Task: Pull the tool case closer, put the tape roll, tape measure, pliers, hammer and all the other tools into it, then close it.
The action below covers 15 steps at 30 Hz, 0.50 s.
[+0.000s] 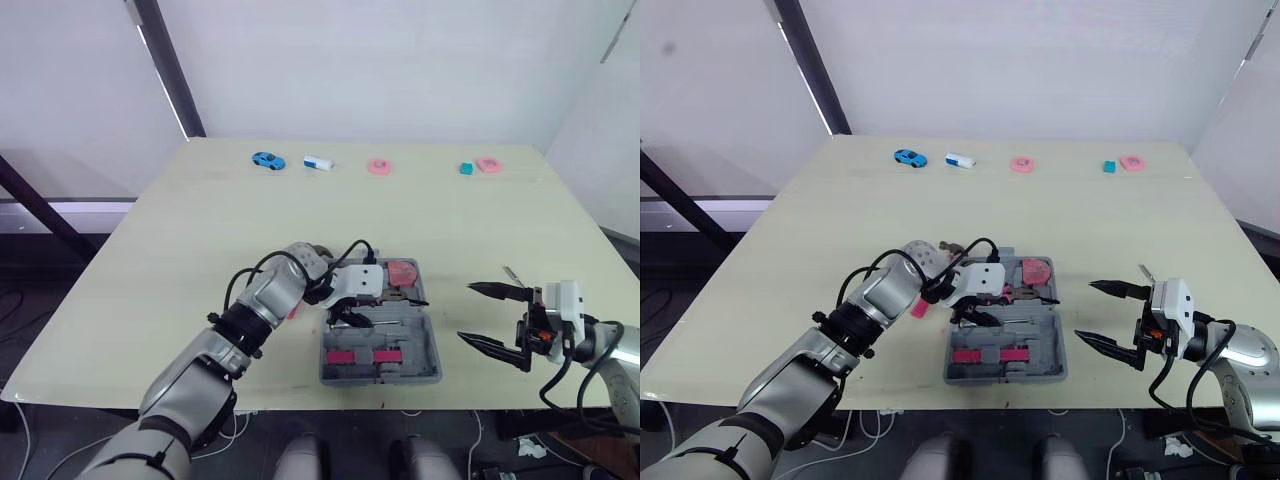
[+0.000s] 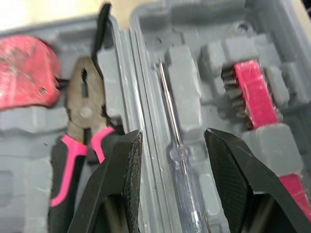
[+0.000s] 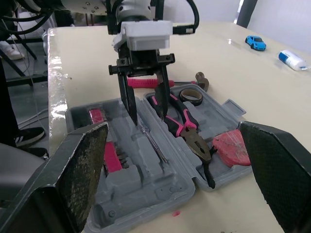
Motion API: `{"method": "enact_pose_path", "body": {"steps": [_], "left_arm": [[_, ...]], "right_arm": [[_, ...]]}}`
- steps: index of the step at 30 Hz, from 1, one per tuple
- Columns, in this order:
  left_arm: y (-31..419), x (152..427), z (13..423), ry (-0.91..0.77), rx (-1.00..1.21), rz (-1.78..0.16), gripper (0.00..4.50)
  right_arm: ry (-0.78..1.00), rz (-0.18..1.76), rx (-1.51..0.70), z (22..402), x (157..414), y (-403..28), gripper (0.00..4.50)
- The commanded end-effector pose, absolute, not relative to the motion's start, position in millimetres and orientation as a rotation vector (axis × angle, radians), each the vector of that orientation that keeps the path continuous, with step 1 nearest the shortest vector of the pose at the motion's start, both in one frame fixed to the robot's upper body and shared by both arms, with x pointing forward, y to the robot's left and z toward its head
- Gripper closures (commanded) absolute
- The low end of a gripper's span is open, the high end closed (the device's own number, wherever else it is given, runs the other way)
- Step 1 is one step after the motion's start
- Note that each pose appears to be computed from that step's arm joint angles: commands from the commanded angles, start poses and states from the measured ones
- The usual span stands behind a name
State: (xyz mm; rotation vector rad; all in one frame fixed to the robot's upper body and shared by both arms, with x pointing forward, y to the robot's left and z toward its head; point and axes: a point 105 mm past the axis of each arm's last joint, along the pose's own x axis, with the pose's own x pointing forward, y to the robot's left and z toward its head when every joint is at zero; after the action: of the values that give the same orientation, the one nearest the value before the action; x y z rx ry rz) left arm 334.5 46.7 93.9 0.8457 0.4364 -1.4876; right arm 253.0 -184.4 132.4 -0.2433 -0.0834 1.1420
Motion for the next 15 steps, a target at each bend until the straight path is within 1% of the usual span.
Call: {"method": "enact_pose_path", "body": {"steps": [1,2,4,6,7,8,9,10,15], "left_arm": [[48.3,341.0,109.9,0.344,0.821,-1.453,2.35],[52.2,344.8,108.4,0.332,0.828,-1.432,2.35],[59.5,346.2,104.7,0.308,0.826,-1.431,2.84],[62.7,345.7,102.5,0.301,0.823,-1.438,3.52],[58.0,339.8,104.6,0.246,0.768,-1.482,4.03],[54.8,335.6,106.7,0.202,0.728,-1.512,4.36],[50.6,326.8,110.5,0.113,0.691,-1.573,4.36],[51.3,325.0,109.5,0.096,0.669,-1.579,4.36],[60.9,334.0,97.1,0.134,0.647,-1.518,4.36]], "right_arm": [[-0.125,1.148,-0.26,141.9,252.7,-181.6,0.0],[-0.126,1.148,-0.259,142.1,253.0,-181.5,0.0],[-0.128,1.149,-0.257,142.3,253.6,-180.6,0.0],[-0.129,1.15,-0.256,142.3,253.8,-180.1,0.0],[-0.129,1.15,-0.255,142.2,254.4,-180.0,0.0],[-0.129,1.15,-0.254,142.1,254.8,-180.0,0.0],[-0.129,1.152,-0.256,141.9,255.1,-179.8,0.0],[-0.128,1.153,-0.257,141.9,255.3,-179.7,0.0],[-0.13,1.153,-0.261,142.7,256.0,-180.3,0.0]]}}
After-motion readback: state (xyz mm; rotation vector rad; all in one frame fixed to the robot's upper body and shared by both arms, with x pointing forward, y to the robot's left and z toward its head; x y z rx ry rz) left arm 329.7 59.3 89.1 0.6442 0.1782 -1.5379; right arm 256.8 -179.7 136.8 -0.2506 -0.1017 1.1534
